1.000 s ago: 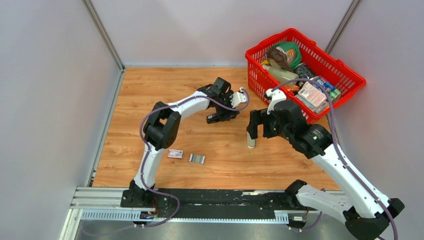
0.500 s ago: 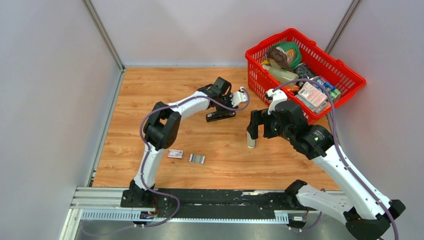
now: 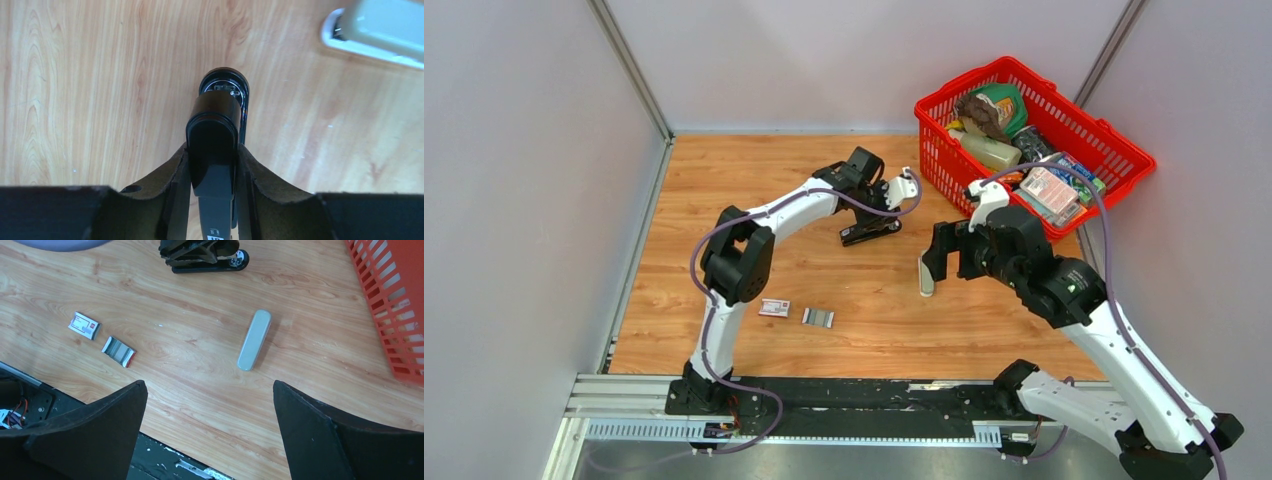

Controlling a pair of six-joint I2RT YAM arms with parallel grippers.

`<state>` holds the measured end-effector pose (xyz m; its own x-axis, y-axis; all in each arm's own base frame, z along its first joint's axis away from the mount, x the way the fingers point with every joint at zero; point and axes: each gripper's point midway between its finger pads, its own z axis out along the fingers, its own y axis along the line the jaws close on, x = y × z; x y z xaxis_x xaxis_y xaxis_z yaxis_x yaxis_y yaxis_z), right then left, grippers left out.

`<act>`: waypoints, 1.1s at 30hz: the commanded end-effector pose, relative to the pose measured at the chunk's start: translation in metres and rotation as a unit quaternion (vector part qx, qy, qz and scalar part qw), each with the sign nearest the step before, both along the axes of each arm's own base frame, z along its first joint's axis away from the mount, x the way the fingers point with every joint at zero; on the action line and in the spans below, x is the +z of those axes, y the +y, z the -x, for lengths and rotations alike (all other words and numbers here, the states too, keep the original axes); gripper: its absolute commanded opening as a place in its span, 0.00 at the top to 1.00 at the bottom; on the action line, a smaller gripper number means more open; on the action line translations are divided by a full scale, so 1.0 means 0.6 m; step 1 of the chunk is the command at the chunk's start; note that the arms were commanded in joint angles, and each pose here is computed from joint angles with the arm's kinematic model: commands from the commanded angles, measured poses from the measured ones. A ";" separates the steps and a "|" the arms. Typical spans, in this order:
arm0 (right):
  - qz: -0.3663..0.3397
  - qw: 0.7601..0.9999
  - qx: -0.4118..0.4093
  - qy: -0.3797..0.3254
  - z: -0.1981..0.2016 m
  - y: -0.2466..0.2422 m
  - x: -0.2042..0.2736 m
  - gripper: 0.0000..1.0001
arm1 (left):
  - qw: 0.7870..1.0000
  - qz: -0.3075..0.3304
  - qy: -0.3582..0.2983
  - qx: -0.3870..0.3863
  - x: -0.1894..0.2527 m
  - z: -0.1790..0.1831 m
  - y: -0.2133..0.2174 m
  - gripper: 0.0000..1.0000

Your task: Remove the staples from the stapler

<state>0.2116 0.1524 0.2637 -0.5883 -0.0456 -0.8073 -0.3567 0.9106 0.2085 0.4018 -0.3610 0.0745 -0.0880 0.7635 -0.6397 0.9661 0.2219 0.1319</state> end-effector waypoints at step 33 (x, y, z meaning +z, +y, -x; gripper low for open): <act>-0.117 0.929 0.348 -0.036 0.103 0.156 0.202 0.13 | 0.921 0.312 0.168 -0.163 0.442 0.419 0.082 1.00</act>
<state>0.1633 0.2279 0.3596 -0.5041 -0.2079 -0.8383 -0.7777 0.5314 0.3359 0.1751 -0.3149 0.3083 -0.2234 0.3674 -0.9028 0.9635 -0.0569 -0.2616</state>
